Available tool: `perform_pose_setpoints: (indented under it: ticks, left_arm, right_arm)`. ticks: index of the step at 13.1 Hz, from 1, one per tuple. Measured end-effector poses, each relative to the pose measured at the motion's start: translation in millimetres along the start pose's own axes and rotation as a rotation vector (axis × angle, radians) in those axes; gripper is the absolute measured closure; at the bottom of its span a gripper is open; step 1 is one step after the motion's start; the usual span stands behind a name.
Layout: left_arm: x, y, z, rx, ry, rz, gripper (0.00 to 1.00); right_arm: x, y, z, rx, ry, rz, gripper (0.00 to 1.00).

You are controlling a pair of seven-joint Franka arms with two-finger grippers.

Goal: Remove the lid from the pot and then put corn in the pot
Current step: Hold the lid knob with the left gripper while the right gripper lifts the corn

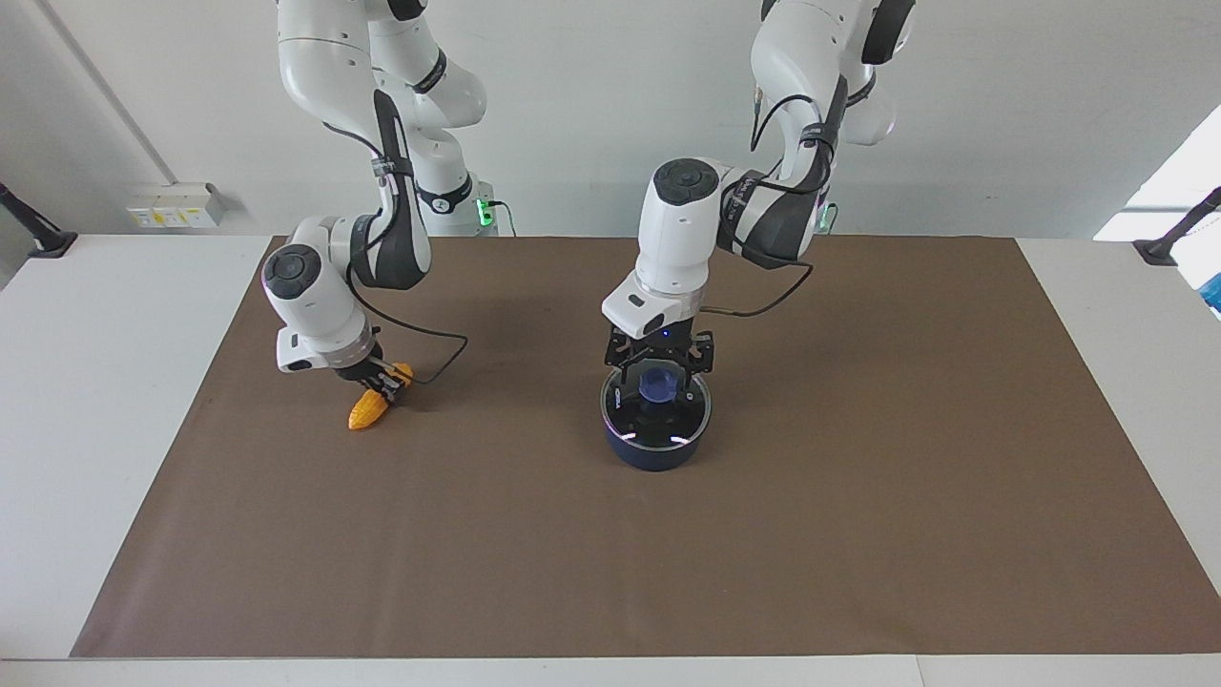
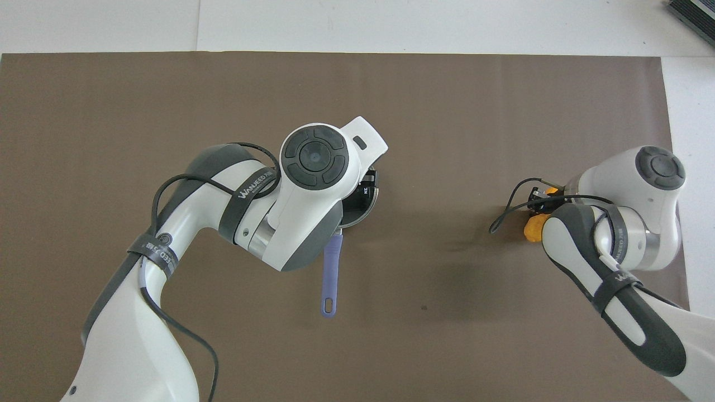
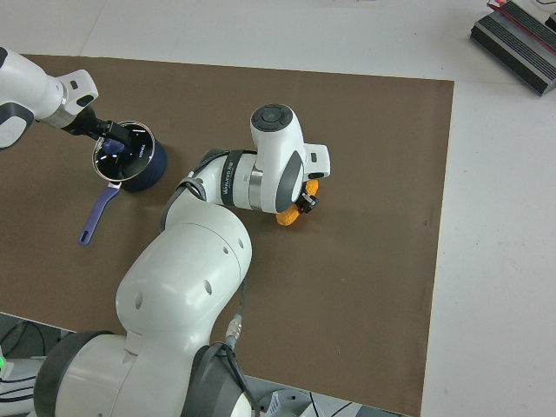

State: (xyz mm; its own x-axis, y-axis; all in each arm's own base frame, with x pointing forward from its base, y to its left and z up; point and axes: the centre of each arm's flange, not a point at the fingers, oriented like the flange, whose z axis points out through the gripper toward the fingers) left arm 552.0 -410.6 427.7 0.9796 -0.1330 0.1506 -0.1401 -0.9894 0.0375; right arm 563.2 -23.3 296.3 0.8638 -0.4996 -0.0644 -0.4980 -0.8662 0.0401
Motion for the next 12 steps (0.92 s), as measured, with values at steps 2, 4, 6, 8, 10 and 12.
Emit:
perform_pose_setpoints:
  ticks: [2, 4, 6, 8, 10, 12]
  left_arm:
    - [1, -2, 1, 0.003, 0.000, -0.003, 0.00]
    - [1, -3, 4, 0.006, -0.004, -0.004, 0.00]
    - [0, -3, 9, 0.008, -0.008, -0.004, 0.02]
    - [-1, -4, 13, 0.011, -0.013, -0.003, 0.04]
    - [-2, -4, 15, 0.013, -0.016, -0.003, 0.12]
    - [-2, -4, 15, 0.013, -0.017, -0.003, 0.31]
  right_arm:
    - [3, -2, -5, 0.007, 0.013, 0.000, 0.61]
    - [12, -6, -22, 0.025, 0.047, 0.000, 0.61]
    - [21, -10, -45, 0.046, 0.088, 0.001, 0.61]
    - [24, -12, -70, 0.053, 0.101, 0.001, 0.61]
    - [21, -11, -100, 0.048, 0.091, -0.014, 0.61]
    - [18, -9, -134, 0.041, 0.078, -0.048, 0.61]
